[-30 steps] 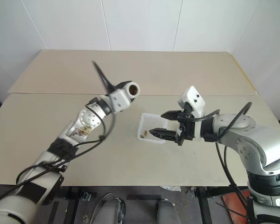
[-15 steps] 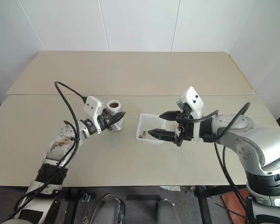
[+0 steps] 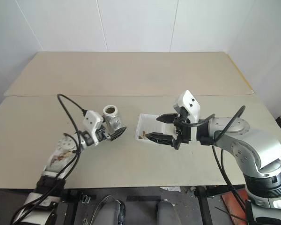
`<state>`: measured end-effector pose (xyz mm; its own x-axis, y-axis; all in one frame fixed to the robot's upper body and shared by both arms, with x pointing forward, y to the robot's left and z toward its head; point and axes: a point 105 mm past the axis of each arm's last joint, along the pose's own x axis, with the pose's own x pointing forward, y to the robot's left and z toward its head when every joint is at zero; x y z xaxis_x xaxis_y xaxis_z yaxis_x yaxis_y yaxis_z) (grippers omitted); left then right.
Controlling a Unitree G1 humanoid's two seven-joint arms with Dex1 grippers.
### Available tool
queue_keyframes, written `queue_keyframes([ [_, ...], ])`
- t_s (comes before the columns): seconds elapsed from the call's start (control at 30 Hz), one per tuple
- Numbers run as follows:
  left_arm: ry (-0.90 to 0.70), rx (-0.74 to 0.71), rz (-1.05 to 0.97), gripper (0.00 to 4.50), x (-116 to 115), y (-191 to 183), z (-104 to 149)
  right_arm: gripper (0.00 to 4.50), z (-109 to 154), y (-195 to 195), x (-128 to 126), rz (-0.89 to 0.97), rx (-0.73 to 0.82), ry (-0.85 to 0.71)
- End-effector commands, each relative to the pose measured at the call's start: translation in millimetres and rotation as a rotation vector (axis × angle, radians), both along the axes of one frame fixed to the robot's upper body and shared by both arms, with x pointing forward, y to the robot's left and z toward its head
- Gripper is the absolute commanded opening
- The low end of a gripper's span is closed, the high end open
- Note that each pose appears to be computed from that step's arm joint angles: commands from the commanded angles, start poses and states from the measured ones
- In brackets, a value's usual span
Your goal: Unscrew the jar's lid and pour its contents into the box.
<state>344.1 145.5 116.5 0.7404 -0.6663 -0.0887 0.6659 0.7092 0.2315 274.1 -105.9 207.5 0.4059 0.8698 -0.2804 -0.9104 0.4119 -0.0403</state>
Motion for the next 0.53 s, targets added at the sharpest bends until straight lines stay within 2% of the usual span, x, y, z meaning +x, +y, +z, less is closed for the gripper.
queue_keyframes([
  [0.03, -0.02, 0.04, -0.074, 4.46, -30, 30, 29, 4.5, 7, -1, -5, 0.01, -0.004, -0.062],
  [0.13, 0.036, 0.088, -0.196, 4.46, -67, 55, 45, 4.5, 4, -6, -5, -0.008, -0.014, -0.06],
  [0.23, 0.125, 0.076, -0.334, 4.46, -101, 80, 70, 4.5, 2, -10, -5, -0.012, -0.015, -0.059],
  [0.3, 0.141, 0.082, -0.4, 4.46, -117, 94, 86, 4.5, 0, -16, -4, -0.019, -0.033, -0.071],
  [0.4, 0.124, 0.089, -0.369, 4.46, -121, 111, 105, 4.5, 2, -27, 0, -0.042, -0.056, -0.094],
  [0.53, 0.093, 0.103, -0.352, 4.46, -120, 113, 114, 4.5, 4, -38, -1, -0.053, -0.078, -0.117],
])
